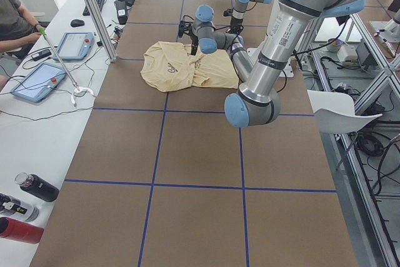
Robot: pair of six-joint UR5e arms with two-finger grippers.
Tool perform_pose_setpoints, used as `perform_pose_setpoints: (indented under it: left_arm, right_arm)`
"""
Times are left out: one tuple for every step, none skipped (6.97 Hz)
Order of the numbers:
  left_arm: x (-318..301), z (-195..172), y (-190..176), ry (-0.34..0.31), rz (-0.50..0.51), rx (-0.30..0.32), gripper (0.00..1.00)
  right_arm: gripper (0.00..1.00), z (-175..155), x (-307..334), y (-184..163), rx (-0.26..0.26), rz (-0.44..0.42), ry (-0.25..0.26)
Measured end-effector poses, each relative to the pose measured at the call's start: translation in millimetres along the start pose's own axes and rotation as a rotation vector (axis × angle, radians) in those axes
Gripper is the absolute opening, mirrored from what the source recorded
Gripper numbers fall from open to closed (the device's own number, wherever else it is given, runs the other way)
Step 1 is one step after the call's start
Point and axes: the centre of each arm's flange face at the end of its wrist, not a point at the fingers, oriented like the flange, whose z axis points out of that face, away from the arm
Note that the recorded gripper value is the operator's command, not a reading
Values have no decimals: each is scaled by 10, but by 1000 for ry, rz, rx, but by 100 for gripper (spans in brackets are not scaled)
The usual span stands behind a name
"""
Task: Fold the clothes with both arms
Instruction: 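Move the left gripper down to the hem corner nearest the robot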
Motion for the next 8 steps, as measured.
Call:
perform_pose_setpoints:
  left_arm:
    - [-79,-41,55,-3,-32,-2,98]
    - [-238,-155,189,-6,-90,-6,99]
    - [-373,-252,390,-9,-159,-24,99]
    - [-456,-268,681,-22,-259,-51,99]
    - [-448,-189,1022,-41,-404,-65,99]
    - [-384,-116,1380,-53,-491,-76,99]
    - [-334,-143,1619,-51,-469,-91,99]
    - [-342,-151,1764,-54,-434,-118,99]
  right_arm:
    - [0,-115,45,-49,-11,-4,-2]
    - [0,-216,108,-72,-22,-11,-1]
    - [0,-268,185,-37,-36,-22,7]
    - [0,-302,266,13,-48,-34,16]
    - [0,-344,325,50,-59,-41,22]
    - [0,-384,365,67,-67,-46,25]
    - [0,-408,380,72,-70,-48,25]
    - [0,-424,382,74,-73,-49,23]
